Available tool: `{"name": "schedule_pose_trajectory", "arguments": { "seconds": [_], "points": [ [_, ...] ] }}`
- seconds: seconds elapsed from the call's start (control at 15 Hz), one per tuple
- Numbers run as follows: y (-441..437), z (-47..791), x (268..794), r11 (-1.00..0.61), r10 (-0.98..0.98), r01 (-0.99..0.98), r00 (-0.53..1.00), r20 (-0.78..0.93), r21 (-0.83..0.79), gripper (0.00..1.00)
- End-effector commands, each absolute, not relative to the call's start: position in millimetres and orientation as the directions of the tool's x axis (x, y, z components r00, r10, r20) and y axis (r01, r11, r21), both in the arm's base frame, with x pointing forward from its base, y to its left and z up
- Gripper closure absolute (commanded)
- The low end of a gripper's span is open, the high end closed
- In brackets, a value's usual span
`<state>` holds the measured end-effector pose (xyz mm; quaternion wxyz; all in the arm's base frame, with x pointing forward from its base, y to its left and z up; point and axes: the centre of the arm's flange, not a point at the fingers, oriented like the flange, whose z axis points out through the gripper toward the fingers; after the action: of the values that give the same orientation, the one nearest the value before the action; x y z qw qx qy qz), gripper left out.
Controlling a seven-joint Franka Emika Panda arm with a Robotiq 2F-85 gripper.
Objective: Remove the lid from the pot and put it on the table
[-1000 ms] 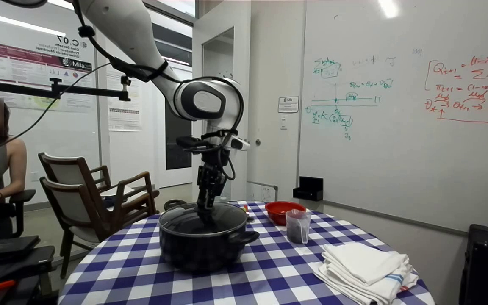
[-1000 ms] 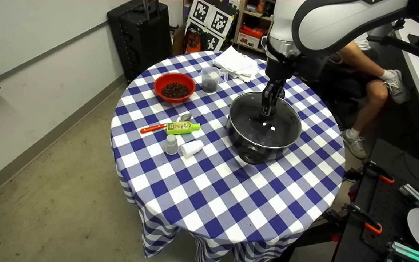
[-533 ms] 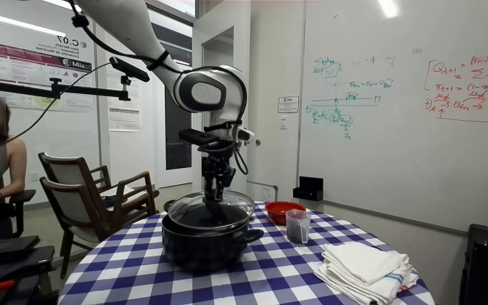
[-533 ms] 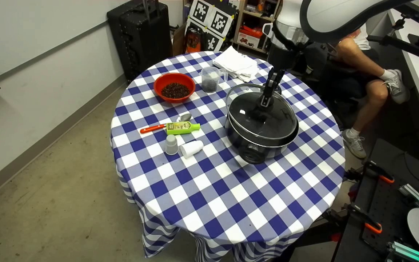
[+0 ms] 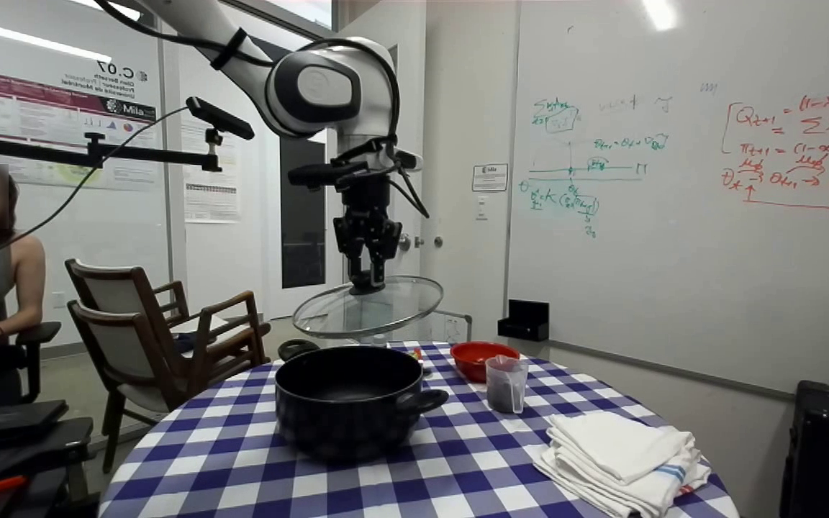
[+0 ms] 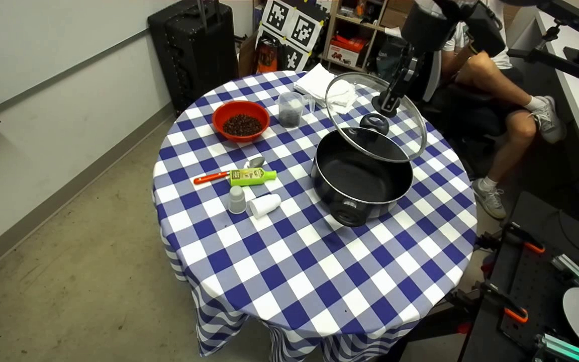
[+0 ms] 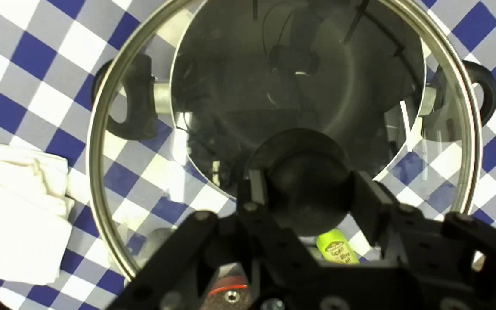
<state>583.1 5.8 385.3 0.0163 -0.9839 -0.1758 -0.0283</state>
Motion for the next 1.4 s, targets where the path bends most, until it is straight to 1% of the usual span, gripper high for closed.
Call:
{"name": "schedule_pose_trajectory", "arguments": {
  "seconds": [0.0, 0.33, 0.73, 0.93, 1.13, 1.33],
  "points": [
    [-15, 397, 538, -0.971, 0.237, 0.237, 0.971, 0.001, -0.019, 0.75],
    [-62, 369, 468, -0.996, -0.034, -0.039, 0.998, -0.059, -0.077, 0.75],
    [-106, 341, 384, -0.933, -0.34, -0.35, 0.934, -0.108, -0.089, 0.75],
    [-119, 318, 361, -0.871, -0.483, -0.489, 0.871, -0.095, -0.053, 0.75],
    [-135, 286, 347, -0.781, -0.617, -0.622, 0.783, -0.08, -0.061, 0.75],
    [-154, 263, 337, -0.72, -0.685, -0.69, 0.724, -0.076, -0.081, 0.75]
  ]
}}
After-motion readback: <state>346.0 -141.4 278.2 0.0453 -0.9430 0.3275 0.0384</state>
